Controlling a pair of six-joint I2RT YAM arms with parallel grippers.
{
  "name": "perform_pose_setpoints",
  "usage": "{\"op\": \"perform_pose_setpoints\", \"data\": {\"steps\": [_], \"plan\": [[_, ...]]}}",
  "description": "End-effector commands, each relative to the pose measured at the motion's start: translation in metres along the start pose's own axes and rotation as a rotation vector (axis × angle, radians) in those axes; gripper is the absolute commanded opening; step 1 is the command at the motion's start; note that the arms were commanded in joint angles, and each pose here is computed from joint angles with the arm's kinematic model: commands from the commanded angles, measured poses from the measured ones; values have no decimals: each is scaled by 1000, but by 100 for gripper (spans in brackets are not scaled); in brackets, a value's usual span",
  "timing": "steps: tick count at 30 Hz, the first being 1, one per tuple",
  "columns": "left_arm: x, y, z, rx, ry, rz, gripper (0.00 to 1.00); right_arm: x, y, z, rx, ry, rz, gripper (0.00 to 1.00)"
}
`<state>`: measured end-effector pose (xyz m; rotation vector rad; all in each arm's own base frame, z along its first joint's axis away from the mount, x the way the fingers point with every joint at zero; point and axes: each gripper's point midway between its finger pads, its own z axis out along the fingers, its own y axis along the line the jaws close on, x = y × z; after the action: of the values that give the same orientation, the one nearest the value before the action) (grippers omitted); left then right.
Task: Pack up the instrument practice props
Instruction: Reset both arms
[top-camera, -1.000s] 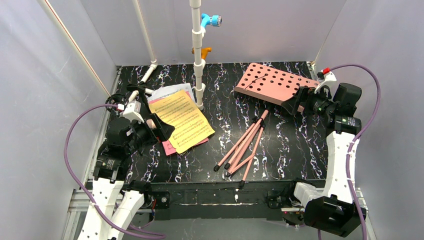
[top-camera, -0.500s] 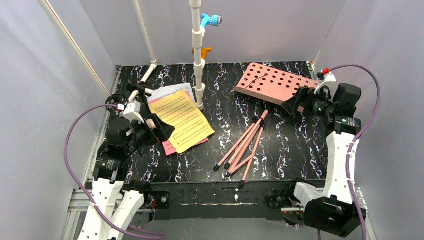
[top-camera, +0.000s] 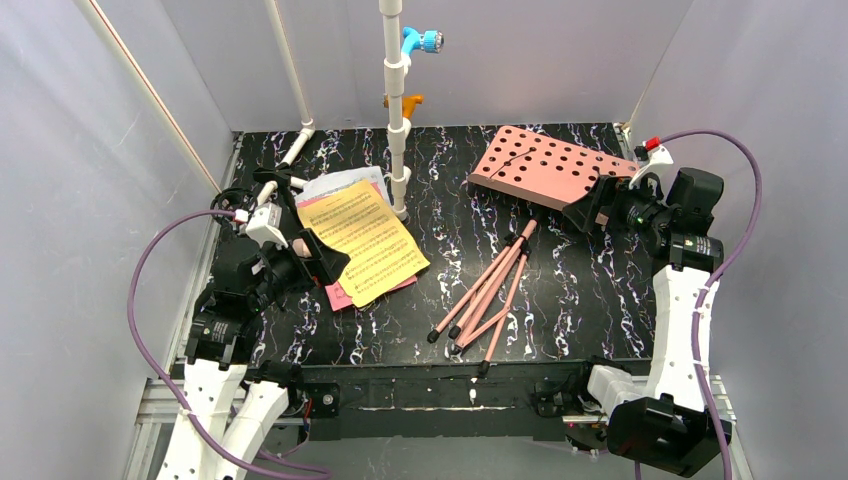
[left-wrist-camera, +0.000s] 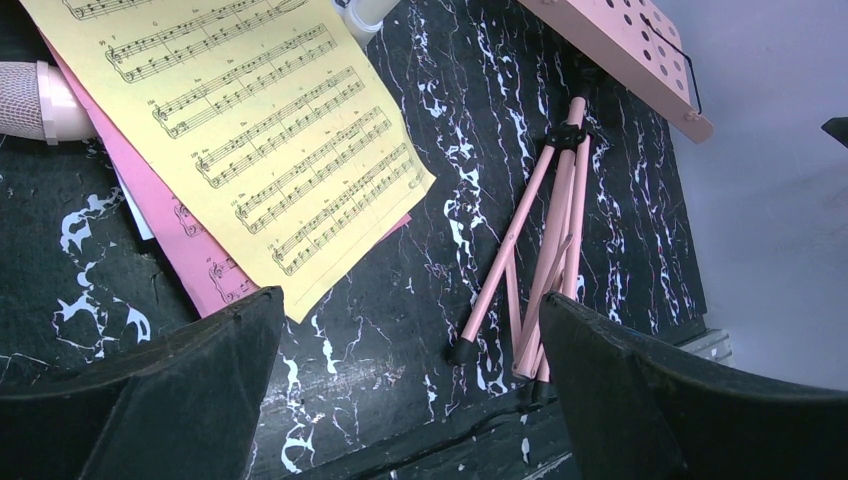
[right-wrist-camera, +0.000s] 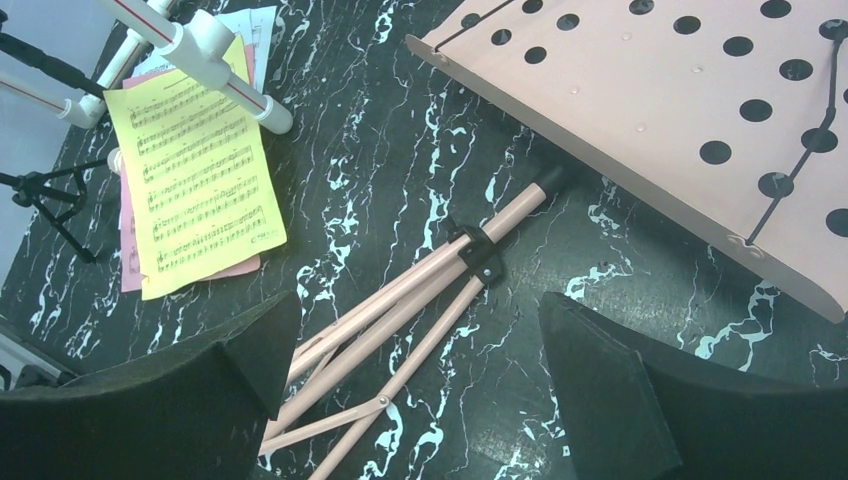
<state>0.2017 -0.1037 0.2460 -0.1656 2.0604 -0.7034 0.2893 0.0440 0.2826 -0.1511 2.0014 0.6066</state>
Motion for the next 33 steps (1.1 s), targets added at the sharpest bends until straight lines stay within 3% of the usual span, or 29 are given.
{"op": "perform_pose_setpoints", "data": {"steps": [1,22,33], "plan": [[4,0,-3,5,13,-3,98,-11,8,-9,-9,-34,-43,98],[5,-11,-6,48,57,-3,98,-17,-19,-21,194,-95,-50,98],[9,-12,-7,49,80,3,98,-20,-19,-24,206,-131,-67,98]]}}
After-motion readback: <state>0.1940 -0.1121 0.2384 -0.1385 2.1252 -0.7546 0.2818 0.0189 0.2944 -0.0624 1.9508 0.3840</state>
